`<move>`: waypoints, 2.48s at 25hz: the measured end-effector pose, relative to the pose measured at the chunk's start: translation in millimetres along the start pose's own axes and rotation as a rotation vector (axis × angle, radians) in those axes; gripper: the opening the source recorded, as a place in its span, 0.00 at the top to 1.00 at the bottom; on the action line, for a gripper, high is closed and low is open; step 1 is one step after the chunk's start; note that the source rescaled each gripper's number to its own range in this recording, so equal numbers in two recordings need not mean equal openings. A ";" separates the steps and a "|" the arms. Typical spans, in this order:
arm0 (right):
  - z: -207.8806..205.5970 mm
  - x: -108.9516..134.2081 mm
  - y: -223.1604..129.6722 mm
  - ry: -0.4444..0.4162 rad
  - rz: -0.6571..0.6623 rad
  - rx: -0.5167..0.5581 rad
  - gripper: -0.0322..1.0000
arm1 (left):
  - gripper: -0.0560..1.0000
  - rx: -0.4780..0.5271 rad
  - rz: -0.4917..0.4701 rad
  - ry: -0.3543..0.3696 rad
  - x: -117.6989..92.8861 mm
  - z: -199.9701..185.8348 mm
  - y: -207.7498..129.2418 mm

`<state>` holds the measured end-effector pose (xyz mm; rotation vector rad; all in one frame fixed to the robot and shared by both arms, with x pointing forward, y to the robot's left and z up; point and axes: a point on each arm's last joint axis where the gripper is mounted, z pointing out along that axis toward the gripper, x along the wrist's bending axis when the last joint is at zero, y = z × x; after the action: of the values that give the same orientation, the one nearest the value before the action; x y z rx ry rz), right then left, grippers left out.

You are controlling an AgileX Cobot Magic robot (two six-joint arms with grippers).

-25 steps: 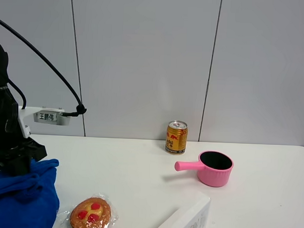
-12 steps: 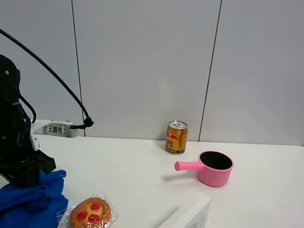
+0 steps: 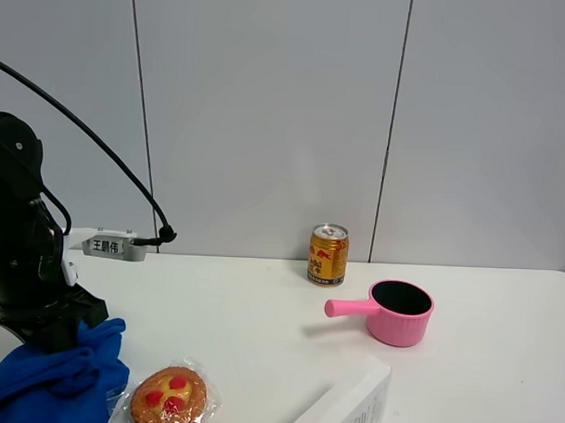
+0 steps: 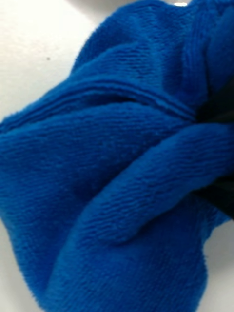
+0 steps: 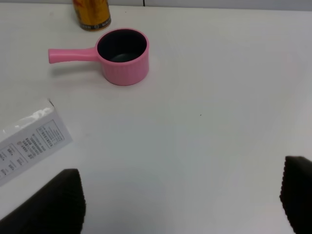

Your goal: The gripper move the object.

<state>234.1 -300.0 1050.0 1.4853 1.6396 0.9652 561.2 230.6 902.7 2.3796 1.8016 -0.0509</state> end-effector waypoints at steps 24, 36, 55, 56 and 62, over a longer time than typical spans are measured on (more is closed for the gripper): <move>0.0 0.0 0.0 0.000 0.000 0.000 0.00 | 0.00 -0.289 0.046 0.061 -18.9 -153.4 -19.7; 0.0 0.0 0.0 0.000 0.000 0.000 0.00 | 0.00 -0.603 -0.067 0.317 -25.9 -301.7 -142.4; 0.0 0.0 0.0 0.000 0.000 0.000 0.00 | 0.00 -0.966 -0.217 0.240 -34.9 -248.7 -319.9; 0.0 0.0 0.0 0.000 0.000 0.000 0.00 | 0.00 -0.962 -0.221 0.233 -34.4 -240.1 -322.4; 0.0 0.0 0.0 0.000 0.000 0.000 0.00 | 0.00 -0.965 -0.238 0.212 -33.7 -202.8 -335.6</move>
<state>234.1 -300.0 1050.0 1.4853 1.6396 0.9652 216.5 316.3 1072.1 1.5150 1.6199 0.8579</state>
